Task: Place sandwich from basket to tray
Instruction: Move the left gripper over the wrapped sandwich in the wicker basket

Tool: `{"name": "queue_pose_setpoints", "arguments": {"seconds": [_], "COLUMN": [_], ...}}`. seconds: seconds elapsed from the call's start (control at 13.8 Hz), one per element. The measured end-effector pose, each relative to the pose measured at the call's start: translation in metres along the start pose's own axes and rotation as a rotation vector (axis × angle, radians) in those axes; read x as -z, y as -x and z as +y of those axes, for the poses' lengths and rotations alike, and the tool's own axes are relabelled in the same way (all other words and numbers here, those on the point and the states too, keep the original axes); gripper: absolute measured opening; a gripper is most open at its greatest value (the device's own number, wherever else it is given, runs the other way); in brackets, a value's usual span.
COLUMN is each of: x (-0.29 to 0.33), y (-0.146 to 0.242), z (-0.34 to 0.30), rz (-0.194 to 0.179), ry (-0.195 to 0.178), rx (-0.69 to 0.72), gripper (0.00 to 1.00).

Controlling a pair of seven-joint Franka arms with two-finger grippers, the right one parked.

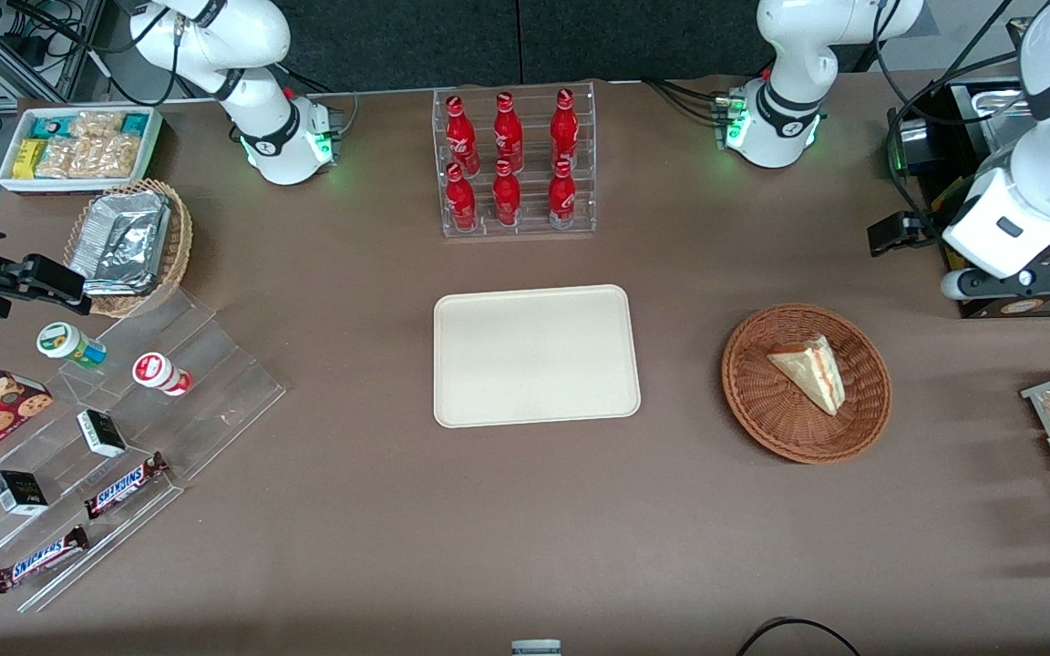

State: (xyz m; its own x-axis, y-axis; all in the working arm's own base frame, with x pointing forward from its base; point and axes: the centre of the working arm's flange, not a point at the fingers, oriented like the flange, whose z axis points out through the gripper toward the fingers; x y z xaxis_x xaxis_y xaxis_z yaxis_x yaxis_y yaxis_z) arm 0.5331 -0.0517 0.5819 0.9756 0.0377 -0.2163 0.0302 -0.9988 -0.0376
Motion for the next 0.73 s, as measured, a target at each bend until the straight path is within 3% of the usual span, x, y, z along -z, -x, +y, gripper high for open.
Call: {"name": "queue_pose_setpoints", "arguments": {"seconds": [0.29,0.73], "x": [0.000,-0.069], "y": [-0.001,-0.032], "z": [-0.003,0.000], "rz": [0.005,0.070], "ry": [0.002,0.012], "rx": [0.000,0.006], "gripper": [1.00,1.00]}}
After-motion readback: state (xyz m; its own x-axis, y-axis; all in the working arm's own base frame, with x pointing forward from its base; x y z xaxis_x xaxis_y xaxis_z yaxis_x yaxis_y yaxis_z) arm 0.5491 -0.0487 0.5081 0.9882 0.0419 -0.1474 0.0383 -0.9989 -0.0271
